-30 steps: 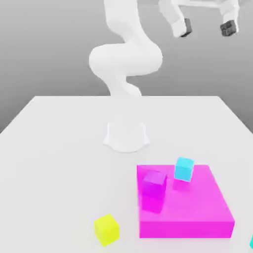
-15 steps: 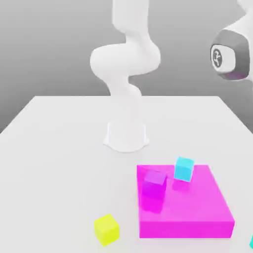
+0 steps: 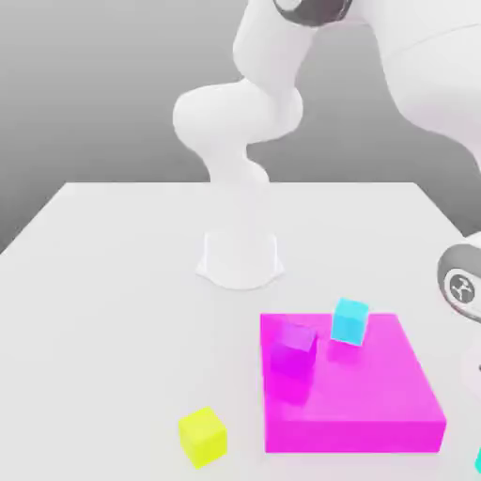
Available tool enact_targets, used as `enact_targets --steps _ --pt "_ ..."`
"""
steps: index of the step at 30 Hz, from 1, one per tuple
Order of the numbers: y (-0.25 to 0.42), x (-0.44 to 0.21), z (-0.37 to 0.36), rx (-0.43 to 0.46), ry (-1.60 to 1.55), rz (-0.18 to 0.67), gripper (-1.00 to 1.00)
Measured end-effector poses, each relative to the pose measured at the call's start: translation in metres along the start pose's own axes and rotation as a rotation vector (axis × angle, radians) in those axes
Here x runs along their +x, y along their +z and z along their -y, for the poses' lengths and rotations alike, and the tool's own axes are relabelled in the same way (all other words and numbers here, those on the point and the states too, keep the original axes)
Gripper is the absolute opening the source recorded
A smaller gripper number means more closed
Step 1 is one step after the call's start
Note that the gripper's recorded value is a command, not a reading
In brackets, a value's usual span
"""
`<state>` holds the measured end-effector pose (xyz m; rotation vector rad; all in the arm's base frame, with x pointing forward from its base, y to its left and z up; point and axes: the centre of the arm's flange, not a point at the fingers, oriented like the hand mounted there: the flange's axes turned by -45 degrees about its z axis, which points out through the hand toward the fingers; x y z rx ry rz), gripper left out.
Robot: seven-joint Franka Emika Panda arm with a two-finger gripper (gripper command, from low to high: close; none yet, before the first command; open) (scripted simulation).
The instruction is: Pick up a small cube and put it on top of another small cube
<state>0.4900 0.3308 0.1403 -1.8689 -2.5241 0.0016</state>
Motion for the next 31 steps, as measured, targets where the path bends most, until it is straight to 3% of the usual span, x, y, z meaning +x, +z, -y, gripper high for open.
enact_targets --steps 3,7,14,21,27,28,31 --pt "0.000 0.000 0.000 0.001 -0.002 0.001 -1.00" --pt "-0.054 -0.010 0.000 -0.001 0.006 0.003 -1.00" --pt "-0.093 -0.182 0.032 -0.010 0.142 0.032 -1.00" --pt "-0.104 -0.342 0.138 0.000 0.307 0.008 -1.00" --pt "-0.053 -0.350 0.151 -0.002 0.305 -0.001 -1.00" --pt "-0.045 -0.350 0.152 -0.001 0.306 -0.001 1.00" --pt "-0.045 -0.350 0.152 -0.001 0.306 -0.001 1.00"
